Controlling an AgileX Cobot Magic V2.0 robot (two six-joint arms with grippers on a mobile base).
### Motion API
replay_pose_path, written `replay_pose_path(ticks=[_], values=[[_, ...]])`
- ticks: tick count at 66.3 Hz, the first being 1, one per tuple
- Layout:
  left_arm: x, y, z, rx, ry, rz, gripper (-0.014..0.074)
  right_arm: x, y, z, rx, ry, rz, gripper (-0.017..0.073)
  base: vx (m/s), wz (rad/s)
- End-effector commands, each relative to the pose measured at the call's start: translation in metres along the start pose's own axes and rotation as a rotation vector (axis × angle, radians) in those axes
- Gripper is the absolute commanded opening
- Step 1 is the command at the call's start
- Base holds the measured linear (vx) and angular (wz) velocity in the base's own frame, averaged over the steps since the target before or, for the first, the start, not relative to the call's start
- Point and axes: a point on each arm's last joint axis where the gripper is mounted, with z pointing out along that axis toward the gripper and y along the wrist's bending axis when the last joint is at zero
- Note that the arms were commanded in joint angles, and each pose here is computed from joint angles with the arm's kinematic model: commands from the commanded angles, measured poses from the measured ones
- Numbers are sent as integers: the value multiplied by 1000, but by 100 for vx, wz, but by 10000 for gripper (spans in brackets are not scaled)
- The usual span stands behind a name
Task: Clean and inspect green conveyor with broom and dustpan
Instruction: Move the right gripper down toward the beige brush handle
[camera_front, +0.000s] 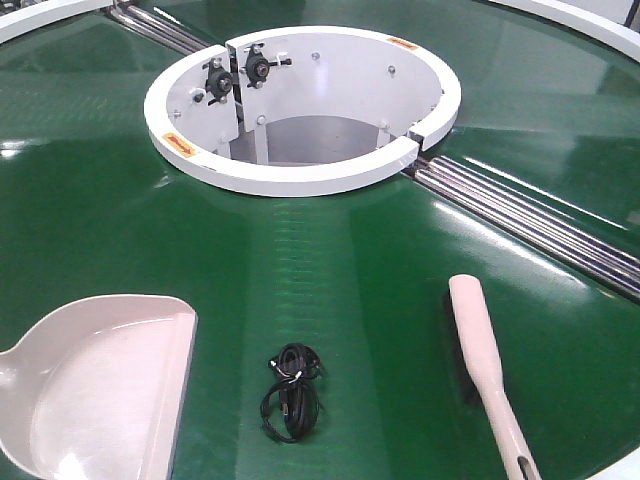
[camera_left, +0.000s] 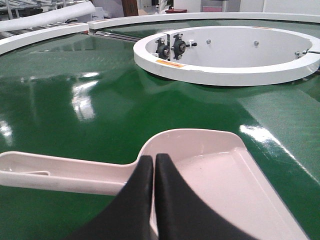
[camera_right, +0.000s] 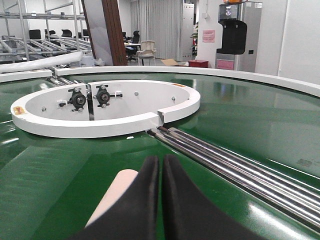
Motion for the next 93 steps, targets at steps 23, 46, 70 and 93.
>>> replay_pose_path(ticks=[23, 46, 70, 93], values=[[0, 1, 1, -10, -64, -9, -23, -3, -1, 0, 15, -65, -13, -5, 0, 0], [0, 1, 1, -11, -65, 6, -23, -3, -1, 0, 15, -65, -13, -5, 0, 0], [-2, 1, 1, -11, -86, -12, -23, -8, -2, -1, 23, -123, -13, -5, 0, 0], [-35, 7, -9, -54, -441, -140, -23, -39, -5, -8, 58, -402, 5, -5, 0, 0]])
